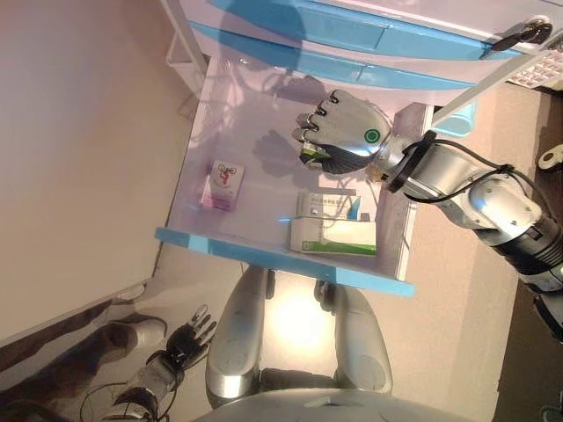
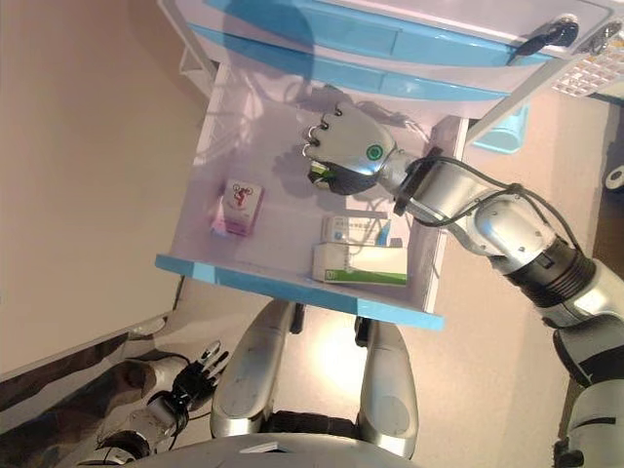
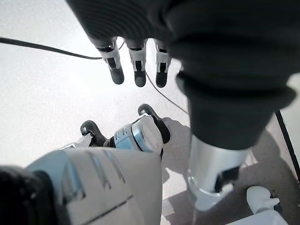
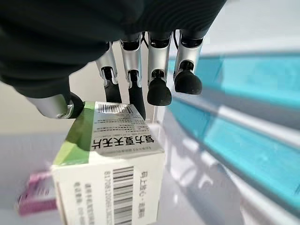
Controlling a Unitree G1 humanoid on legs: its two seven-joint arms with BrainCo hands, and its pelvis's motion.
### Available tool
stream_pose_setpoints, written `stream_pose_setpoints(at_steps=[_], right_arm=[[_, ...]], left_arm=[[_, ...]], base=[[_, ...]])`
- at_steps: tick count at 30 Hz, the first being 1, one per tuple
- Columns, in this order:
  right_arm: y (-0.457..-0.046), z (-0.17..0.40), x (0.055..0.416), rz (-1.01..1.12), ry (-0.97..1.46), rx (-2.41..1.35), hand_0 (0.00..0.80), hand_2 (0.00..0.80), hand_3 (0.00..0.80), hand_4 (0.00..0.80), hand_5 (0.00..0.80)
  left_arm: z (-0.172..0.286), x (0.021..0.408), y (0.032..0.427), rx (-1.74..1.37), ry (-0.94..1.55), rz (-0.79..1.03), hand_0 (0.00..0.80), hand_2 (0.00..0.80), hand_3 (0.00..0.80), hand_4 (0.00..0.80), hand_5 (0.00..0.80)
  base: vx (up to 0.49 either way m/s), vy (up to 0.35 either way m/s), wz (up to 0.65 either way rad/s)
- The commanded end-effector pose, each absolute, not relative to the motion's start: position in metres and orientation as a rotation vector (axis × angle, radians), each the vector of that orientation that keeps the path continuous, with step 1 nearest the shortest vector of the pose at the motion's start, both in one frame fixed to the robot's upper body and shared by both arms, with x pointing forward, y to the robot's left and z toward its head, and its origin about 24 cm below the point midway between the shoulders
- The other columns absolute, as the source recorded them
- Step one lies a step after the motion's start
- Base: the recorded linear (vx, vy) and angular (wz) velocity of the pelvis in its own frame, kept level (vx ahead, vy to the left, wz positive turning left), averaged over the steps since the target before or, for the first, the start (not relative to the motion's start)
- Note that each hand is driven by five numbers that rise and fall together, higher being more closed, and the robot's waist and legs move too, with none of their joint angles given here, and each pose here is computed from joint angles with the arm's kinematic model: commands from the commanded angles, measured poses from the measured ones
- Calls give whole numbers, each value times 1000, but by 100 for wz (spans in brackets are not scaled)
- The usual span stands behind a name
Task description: Open the drawer and pick up the medicine
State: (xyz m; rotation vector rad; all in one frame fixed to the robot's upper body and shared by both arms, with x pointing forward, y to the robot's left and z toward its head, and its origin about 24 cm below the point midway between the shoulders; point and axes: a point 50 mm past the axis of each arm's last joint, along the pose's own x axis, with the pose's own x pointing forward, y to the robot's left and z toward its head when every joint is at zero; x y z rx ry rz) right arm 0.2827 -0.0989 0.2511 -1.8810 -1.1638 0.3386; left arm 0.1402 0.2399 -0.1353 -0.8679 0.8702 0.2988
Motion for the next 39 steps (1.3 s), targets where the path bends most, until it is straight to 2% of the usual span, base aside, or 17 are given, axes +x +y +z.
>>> stream_pose_setpoints(at_steps=[1, 9, 19, 39], right_arm=[[-94, 275, 255, 352, -1299, -1770, 800, 800, 800, 800, 800], [-96, 283, 232, 533, -1256, -1466, 800, 800, 800, 800, 800], [-100, 285, 222, 657, -1164, -1189, 800, 800, 800, 800, 800], [-104, 305, 219, 570, -1201, -1020, 800, 800, 800, 800, 800]], left_arm=[[-148, 89, 245, -841, 976, 363, 0, 0, 0, 0, 0], [-153, 77, 243, -837, 1013, 397, 0, 0, 0, 0, 0], [-157, 62, 243, -819, 1062, 435, 0, 0, 0, 0, 0], [-164, 33, 242, -757, 1190, 498, 0, 0, 0, 0, 0]], base=[[0, 0, 0], [28, -19, -10], [62, -27, -4], [56, -34, -3]])
